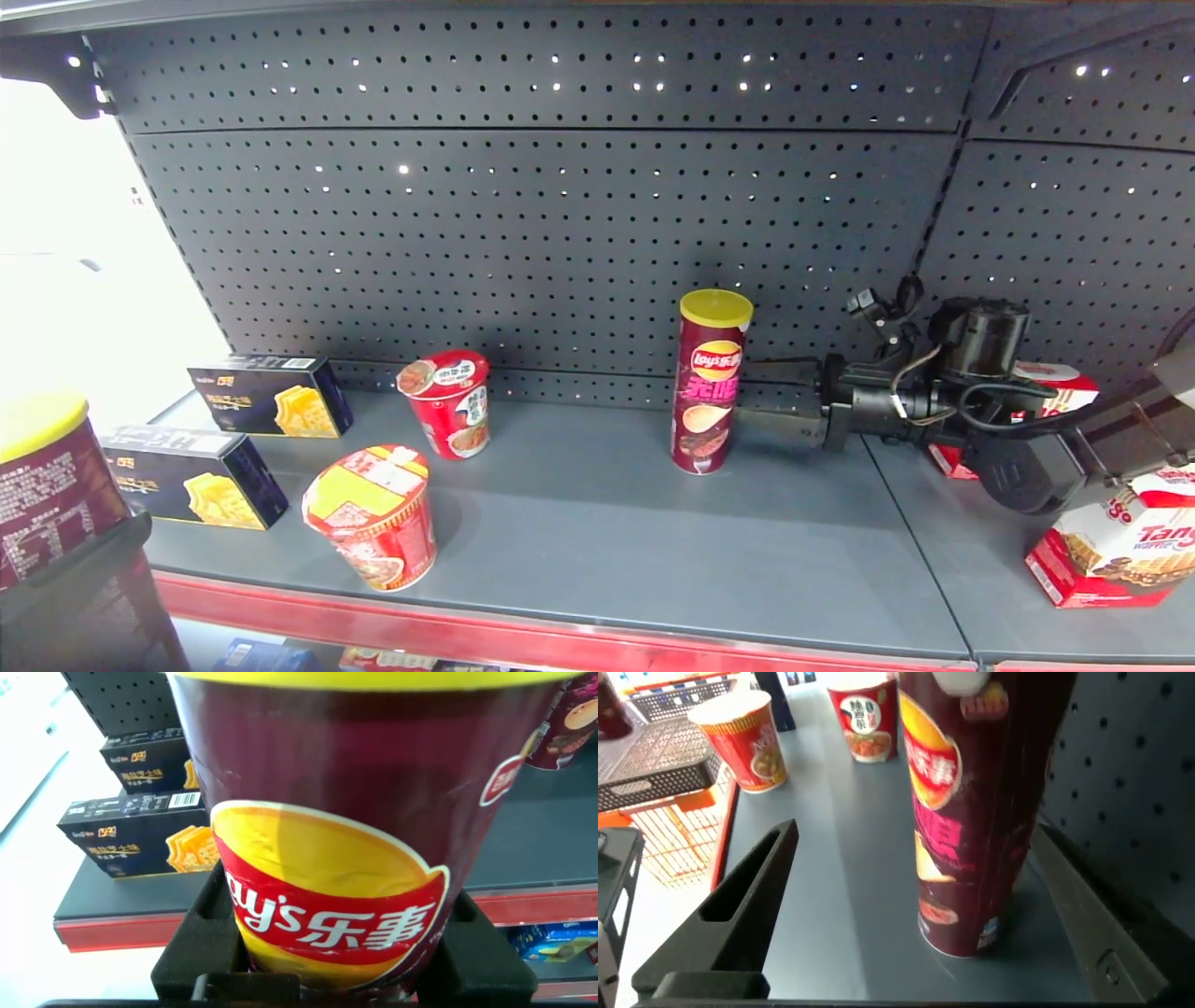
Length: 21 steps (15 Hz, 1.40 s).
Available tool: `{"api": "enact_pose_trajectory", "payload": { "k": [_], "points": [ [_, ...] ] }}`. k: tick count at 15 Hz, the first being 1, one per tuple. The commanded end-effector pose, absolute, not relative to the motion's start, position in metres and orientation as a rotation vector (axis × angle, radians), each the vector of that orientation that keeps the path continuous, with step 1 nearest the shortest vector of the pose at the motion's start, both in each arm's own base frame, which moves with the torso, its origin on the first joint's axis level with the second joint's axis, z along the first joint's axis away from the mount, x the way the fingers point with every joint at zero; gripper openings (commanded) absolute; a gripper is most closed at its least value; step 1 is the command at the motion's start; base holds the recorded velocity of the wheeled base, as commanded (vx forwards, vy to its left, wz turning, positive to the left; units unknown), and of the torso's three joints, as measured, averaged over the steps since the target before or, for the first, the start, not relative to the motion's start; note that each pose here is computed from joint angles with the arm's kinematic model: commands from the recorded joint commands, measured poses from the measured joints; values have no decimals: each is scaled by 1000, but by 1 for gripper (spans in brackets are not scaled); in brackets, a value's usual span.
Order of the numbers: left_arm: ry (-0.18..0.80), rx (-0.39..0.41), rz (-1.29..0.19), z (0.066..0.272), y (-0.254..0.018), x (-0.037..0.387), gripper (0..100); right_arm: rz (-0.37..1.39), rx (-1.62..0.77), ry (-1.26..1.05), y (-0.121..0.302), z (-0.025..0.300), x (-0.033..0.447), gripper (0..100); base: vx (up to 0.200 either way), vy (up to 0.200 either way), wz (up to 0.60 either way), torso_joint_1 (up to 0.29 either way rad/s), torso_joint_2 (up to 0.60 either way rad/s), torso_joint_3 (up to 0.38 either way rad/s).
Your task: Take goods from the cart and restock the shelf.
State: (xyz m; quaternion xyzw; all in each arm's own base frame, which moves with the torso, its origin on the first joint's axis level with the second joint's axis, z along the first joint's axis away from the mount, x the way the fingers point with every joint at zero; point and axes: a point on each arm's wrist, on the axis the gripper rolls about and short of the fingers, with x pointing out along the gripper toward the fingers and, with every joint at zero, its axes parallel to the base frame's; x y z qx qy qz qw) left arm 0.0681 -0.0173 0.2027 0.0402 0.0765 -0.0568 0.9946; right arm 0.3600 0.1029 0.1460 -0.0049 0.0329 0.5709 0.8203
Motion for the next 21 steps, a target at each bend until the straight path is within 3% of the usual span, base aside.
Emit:
{"api": "enact_pose_trajectory", "payload": {
  "k": [1,21],
  "points": [
    [155,81,-115,203,-18,69,0,1216,0,96,104,135,365,100,0,0,0,0,0,0],
    [168,63,-104,199,-17,68,0,1282,-3,90,145,97,414,100,0,0,0,0,0,0]
  ]
}}
